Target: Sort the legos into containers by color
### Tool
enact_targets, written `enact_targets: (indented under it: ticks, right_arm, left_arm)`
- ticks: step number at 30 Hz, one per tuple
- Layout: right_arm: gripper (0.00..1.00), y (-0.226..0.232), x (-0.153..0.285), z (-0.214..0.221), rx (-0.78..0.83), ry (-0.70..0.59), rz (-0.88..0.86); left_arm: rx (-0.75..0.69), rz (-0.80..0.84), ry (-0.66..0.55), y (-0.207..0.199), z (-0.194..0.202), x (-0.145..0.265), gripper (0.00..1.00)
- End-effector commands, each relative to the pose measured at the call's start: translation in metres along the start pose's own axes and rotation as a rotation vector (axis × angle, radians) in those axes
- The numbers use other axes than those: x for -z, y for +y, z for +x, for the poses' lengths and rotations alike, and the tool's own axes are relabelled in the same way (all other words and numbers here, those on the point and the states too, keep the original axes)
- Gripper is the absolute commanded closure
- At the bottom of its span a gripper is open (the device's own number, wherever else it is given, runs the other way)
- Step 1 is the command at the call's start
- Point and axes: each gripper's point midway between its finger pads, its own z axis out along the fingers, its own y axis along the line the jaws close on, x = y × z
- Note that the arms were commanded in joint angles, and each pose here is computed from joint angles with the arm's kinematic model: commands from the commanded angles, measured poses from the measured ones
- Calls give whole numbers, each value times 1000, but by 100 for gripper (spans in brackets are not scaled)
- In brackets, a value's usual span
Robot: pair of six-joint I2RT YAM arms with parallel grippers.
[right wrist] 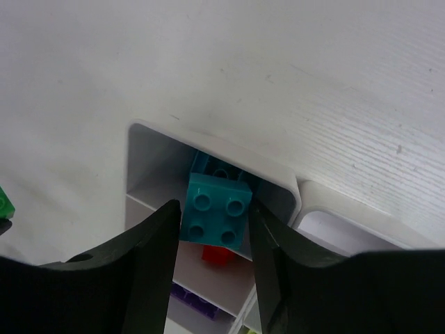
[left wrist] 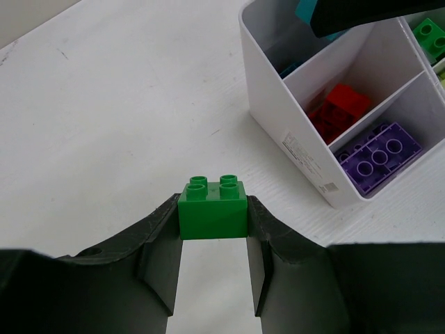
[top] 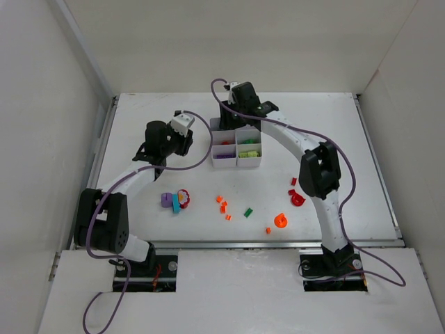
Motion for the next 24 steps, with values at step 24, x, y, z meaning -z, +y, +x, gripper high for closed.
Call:
enact_targets:
  ticks: [24]
  right_arm:
    - [20,103,144,-57,296,-223,-622]
  left_arm:
    - [-644,659,-530,-96,-80,67,100]
